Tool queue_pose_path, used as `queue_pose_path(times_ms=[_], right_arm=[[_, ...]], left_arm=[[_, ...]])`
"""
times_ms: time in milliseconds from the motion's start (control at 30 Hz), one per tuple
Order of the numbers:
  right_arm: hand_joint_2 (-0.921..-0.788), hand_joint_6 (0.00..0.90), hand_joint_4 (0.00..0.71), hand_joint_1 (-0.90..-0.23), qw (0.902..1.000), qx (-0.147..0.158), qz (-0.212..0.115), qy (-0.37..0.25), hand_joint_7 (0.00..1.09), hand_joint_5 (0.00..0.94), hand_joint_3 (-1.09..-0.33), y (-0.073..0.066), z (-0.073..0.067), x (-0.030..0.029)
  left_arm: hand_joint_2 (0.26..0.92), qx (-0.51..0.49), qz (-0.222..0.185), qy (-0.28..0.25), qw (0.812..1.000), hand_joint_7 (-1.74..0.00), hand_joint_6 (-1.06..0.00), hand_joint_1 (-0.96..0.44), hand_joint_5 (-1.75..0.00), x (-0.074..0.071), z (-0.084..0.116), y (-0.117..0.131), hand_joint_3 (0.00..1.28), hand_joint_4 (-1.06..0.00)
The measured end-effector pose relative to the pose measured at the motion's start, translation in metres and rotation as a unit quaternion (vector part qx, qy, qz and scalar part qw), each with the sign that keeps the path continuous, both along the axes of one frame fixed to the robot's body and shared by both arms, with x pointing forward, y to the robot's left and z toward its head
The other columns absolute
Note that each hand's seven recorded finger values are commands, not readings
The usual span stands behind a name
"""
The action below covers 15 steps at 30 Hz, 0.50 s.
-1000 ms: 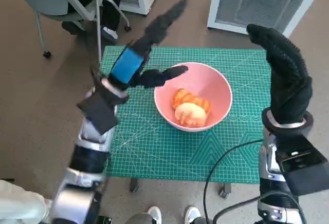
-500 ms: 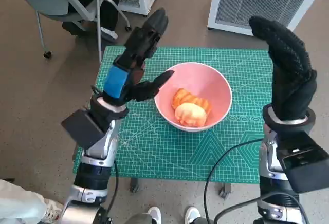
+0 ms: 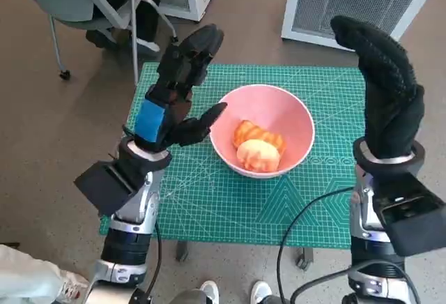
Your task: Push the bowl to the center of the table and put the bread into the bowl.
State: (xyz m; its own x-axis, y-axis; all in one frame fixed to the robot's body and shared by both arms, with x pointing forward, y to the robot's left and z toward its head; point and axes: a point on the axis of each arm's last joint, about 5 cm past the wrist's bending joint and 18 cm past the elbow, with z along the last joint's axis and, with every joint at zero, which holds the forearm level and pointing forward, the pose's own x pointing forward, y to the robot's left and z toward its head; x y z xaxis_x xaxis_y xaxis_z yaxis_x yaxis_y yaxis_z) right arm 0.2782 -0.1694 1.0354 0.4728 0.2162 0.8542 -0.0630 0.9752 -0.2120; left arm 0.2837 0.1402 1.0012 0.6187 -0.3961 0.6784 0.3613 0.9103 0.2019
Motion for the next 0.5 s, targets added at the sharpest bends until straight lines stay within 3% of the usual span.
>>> queue_pose_path(times_ms=[500], right_arm=[[-0.921, 0.014, 0.316, -0.56, 0.9999, 0.001, 0.012, 0.007, 0.69, 0.008, -0.722, 0.0022, 0.0008, 0.0001]], left_arm=[[0.921, -0.001, 0.013, 0.002, 1.0, -0.74, 0.0, -0.45, -0.55, -0.0014, -0.0024, 0.0016, 0.43, 0.0]])
